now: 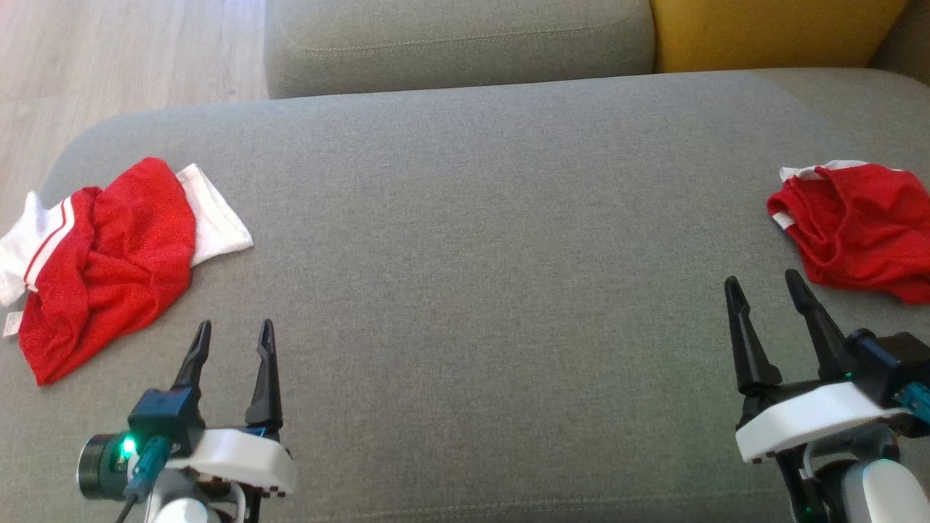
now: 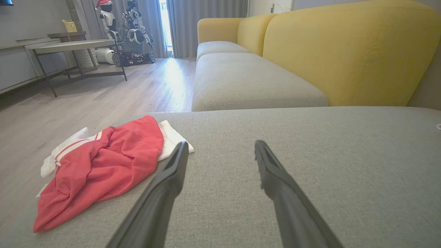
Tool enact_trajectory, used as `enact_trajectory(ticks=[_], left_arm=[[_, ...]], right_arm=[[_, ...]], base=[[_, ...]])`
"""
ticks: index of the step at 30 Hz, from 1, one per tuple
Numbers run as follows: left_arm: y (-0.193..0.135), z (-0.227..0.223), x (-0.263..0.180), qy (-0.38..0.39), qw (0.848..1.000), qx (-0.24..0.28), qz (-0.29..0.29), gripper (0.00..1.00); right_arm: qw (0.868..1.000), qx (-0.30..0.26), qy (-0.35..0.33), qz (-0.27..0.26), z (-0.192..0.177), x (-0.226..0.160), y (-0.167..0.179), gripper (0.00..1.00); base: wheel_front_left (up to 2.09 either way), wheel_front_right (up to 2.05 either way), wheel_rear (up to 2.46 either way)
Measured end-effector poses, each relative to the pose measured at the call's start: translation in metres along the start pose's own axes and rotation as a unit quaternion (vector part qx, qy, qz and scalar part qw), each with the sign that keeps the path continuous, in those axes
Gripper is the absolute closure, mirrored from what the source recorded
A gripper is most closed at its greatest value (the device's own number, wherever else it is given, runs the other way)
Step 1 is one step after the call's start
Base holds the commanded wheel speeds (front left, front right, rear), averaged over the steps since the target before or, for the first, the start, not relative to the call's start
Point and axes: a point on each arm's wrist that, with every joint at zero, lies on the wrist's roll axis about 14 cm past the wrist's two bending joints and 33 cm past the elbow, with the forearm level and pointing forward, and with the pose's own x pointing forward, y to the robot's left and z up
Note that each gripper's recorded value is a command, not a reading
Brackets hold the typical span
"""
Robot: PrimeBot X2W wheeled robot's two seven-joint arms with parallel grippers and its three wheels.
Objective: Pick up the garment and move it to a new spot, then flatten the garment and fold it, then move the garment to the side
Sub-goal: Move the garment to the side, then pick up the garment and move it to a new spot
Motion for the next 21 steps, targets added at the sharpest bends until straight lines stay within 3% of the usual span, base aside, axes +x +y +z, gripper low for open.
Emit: enact_trajectory(ticks=[21], left_arm=[[-0.0057,-0.0062,0.0007,0.01,1.0,0.002,-0.011,0.0]], right_arm=[[1.0,-0.003,0.009,-0.003,-0.0038,0.0013,-0.0024,0.0]], base=[[0.0,0.0,0.0]])
